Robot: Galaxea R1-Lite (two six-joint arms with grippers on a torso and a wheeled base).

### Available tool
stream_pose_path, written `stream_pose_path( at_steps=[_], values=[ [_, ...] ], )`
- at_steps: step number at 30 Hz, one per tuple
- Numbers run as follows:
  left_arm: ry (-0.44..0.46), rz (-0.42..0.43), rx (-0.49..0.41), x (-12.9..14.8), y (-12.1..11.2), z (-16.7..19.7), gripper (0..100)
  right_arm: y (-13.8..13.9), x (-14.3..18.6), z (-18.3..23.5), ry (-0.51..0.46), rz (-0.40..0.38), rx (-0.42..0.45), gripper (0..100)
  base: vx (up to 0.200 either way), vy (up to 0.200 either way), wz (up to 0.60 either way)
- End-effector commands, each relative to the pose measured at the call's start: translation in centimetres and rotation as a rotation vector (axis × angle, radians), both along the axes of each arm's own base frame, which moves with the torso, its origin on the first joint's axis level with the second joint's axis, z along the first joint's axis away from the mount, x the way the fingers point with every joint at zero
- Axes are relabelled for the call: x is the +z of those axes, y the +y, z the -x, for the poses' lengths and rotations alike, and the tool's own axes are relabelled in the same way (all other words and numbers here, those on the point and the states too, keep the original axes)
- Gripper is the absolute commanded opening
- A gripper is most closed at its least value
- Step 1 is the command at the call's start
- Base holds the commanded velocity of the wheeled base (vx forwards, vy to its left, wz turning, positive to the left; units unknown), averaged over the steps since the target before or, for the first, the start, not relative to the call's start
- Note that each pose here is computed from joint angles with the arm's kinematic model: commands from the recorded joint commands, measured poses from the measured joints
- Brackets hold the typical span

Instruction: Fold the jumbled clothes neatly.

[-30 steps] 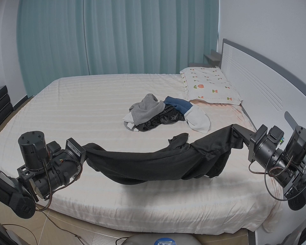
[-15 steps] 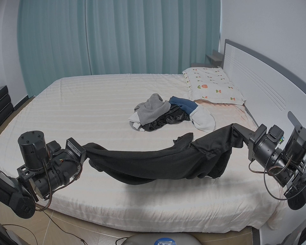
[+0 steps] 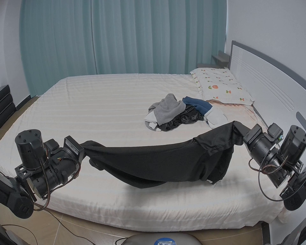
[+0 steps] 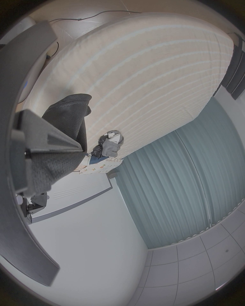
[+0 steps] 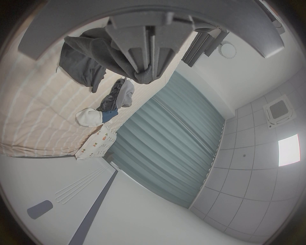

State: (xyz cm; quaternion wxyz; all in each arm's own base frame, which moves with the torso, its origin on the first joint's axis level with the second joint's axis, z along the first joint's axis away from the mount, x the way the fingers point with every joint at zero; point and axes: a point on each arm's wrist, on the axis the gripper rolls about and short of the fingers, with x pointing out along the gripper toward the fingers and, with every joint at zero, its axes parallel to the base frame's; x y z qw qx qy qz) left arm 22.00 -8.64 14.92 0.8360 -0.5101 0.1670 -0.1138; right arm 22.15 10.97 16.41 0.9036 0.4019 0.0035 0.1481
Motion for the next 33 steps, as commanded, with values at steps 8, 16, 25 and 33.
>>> stream_pose_path(
  at_steps=[8,16,25,33],
  values=[
    [-0.044,-0.017,-0.003,0.8,0.2,0.6,0,0.4,-0.1,-0.3,-0.056,-0.025,0.0,0,0.0,0.2,0.0],
    [-0.043,-0.03,-0.007,0.8,0.3,0.7,0,0.4,-0.4,-0.9,-0.056,-0.083,0.011,0,0.0,0.2,0.0],
    [-0.05,-0.029,-0.007,1.0,0.3,0.9,0,0.2,-0.5,-1.2,-0.049,-0.105,0.001,0,0.0,0.2,0.0],
    [-0.047,-0.038,-0.009,0.8,0.3,0.9,0,0.2,-0.3,-1.1,-0.052,-0.114,0.007,0,0.0,0.2,0.0]
  ],
)
